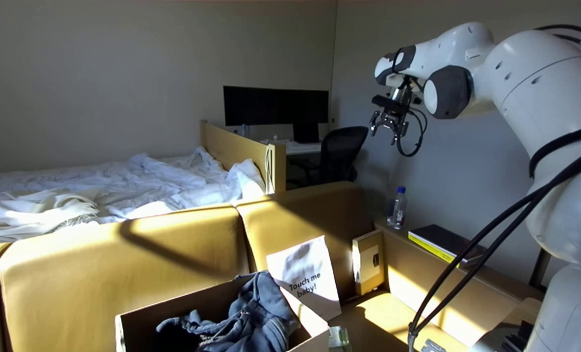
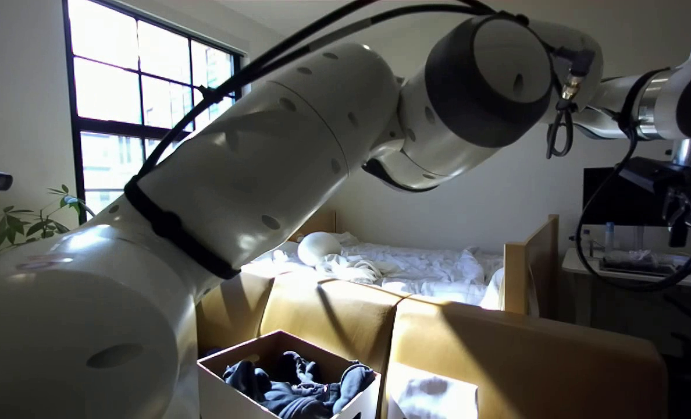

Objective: Put the bottle and the white paper bag in the box, respectively

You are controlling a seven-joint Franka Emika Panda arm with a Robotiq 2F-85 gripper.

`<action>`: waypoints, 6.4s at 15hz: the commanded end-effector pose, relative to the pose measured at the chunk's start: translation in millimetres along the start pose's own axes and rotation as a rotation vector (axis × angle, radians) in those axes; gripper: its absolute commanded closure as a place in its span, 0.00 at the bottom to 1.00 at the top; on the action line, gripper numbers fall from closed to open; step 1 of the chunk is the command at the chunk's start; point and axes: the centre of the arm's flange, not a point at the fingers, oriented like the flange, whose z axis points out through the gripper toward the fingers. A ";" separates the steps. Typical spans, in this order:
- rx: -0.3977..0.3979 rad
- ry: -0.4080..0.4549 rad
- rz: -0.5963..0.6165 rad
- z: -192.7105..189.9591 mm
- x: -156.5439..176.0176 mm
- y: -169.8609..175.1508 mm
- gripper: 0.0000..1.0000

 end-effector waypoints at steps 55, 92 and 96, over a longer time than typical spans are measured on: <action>-0.344 -0.215 0.087 26.8 41.7 120.7 0.90; -0.404 -0.285 -0.610 33.3 -77.3 7.1 0.90; -0.356 -0.262 -0.784 4.4 -127.3 11.7 0.90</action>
